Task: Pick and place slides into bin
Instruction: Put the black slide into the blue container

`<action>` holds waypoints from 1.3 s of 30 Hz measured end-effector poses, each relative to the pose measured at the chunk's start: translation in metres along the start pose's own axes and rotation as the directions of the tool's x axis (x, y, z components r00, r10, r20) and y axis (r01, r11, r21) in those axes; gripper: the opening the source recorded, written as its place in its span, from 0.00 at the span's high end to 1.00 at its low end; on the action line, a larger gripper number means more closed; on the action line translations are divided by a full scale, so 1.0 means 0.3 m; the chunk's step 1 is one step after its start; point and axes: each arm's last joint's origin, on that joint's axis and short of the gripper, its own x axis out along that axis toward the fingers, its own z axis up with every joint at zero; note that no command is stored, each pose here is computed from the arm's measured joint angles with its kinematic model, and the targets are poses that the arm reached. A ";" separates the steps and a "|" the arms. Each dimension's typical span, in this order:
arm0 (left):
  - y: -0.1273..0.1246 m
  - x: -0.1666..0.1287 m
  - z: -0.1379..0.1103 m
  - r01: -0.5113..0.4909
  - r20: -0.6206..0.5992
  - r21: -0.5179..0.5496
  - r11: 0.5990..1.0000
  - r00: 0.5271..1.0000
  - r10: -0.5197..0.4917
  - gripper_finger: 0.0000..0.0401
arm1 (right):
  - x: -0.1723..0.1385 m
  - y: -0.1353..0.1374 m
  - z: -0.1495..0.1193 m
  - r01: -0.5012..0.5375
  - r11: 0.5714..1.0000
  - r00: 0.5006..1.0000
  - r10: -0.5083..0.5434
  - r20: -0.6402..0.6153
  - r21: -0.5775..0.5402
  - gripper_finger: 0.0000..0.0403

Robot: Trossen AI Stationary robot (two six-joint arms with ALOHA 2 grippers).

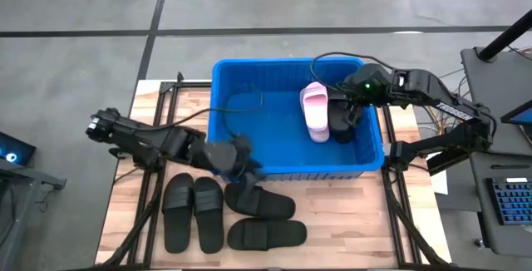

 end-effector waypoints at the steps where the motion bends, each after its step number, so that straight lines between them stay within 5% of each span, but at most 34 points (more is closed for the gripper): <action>1: -0.002 -0.011 -0.019 -0.032 -0.064 -0.015 0.999 0.997 0.031 0.54 | 0.004 0.001 -0.001 0.000 1.000 1.000 0.000 -0.001 0.000 0.47; 6: -0.008 -0.065 -0.134 -0.183 -0.358 -0.032 0.983 0.920 0.159 0.54 | 0.018 0.005 0.000 0.000 0.999 1.000 0.000 0.002 0.039 0.47; 10: -0.014 -0.103 -0.236 -0.237 -0.485 0.060 0.970 0.842 0.236 0.54 | 0.023 0.006 0.002 -0.001 0.996 1.000 0.000 0.012 0.090 0.47; 17: 0.023 -0.168 -0.450 -0.364 -0.573 0.318 0.875 0.661 0.484 0.54 | 0.036 0.010 -0.001 -0.001 0.979 1.000 0.000 0.008 0.205 0.47; 21: 0.073 -0.178 -0.590 -0.428 -0.529 0.414 0.803 0.605 0.595 0.54 | 0.056 0.015 -0.009 0.002 0.970 1.000 0.000 -0.008 0.243 0.47; 24: 0.113 -0.165 -0.691 -0.458 -0.505 0.432 0.777 0.591 0.629 0.54 | 0.071 0.020 -0.018 0.006 0.964 1.000 0.001 -0.026 0.267 0.47; 29: 0.161 -0.132 -0.811 -0.432 -0.510 0.423 0.797 0.614 0.603 0.54 | 0.094 0.027 -0.032 0.014 0.957 0.999 0.001 -0.053 0.289 0.47; 39: 0.267 -0.097 -0.880 -0.472 -0.415 0.498 0.728 0.607 0.678 0.54 | 0.126 0.036 -0.054 0.028 0.948 0.996 0.002 -0.095 0.317 0.47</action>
